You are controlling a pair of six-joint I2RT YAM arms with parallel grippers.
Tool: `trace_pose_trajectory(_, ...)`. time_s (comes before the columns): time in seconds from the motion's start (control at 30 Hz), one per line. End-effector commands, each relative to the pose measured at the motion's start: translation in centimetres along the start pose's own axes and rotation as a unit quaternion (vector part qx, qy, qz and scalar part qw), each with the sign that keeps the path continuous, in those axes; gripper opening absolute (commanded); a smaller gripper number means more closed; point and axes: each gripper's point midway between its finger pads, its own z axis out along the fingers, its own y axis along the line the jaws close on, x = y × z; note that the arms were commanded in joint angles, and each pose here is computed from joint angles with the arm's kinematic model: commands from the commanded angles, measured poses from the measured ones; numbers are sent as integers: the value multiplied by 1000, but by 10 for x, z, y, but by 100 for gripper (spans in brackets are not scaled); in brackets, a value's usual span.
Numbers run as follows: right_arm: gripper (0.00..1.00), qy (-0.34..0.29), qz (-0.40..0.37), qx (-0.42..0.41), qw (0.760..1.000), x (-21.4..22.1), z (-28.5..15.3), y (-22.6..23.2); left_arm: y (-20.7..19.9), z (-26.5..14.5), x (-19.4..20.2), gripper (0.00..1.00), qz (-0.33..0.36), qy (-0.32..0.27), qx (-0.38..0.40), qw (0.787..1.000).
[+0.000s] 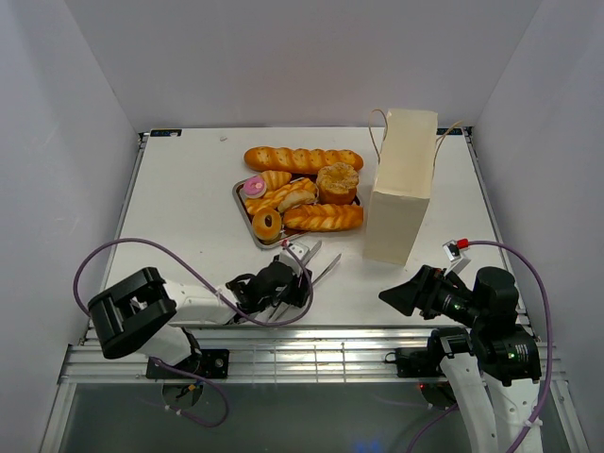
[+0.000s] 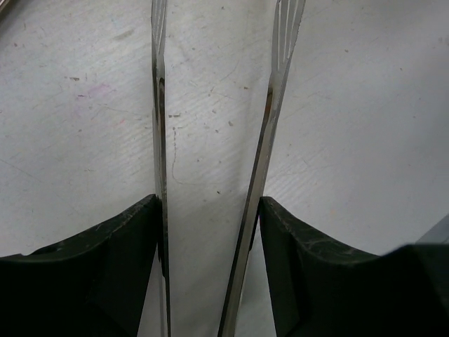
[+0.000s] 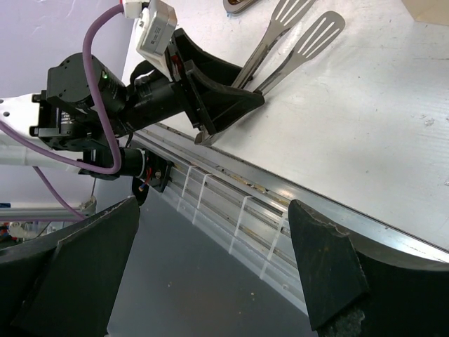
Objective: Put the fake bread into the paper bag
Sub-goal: Pick up the clamp at the center of the board, then place the clamp at the center of the board.
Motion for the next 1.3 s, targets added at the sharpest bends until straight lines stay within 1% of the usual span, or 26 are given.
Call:
trace_pose_trajectory(0.0, 92, -16, -22, -18, 999, -6, -9, 15, -15, -13, -9, 67, -20, -7, 39, 999)
trace_pose_trajectory(0.13, 93, -17, -22, -19, 999, -6, -9, 16, -29, -27, -26, 66, -43, -25, 75, 996)
trace_pose_trajectory(0.47, 93, -17, -22, -18, 999, -5, -10, 15, -47, -57, -46, 65, -70, -33, 126, 989)
trace_pose_trajectory(0.5, 92, -18, -21, -17, 999, -5, -9, 15, -50, -64, -54, 65, -74, -43, 135, 987)
trace_pose_trajectory(0.57, 92, -18, -20, -16, 1000, -6, -9, 14, -52, -71, -60, 65, -80, -47, 141, 986)
trace_pose_trajectory(0.63, 93, -20, -23, -13, 999, -8, -9, 13, -57, -83, -79, 66, -84, -69, 154, 982)
trace_pose_trajectory(0.83, 93, -29, -37, -3, 999, -18, -11, 16, -59, -100, -113, 66, -92, -87, 162, 979)
trace_pose_trajectory(0.93, 93, -31, -43, -2, 999, -22, -12, 18, -56, -98, -112, 66, -89, -83, 155, 980)
trace_pose_trajectory(1.03, 93, -34, -44, -2, 998, -23, -12, 19, -49, -88, -102, 66, -84, -74, 135, 984)
trace_pose_trajectory(1.13, 93, -33, -44, -2, 999, -22, -12, 18, -38, -71, -90, 66, -73, -64, 104, 990)
trace_pose_trajectory(1.17, 93, -32, -43, -2, 999, -22, -12, 18, -35, -59, -81, 66, -66, -46, 89, 993)
trace_pose_trajectory(1.23, 93, -33, -43, -3, 999, -22, -12, 19, -29, -48, -72, 66, -57, -30, 71, 995)
trace_pose_trajectory(1.27, 93, -34, -44, -3, 998, -23, -13, 20, -27, -43, -73, 66, -53, -33, 63, 996)
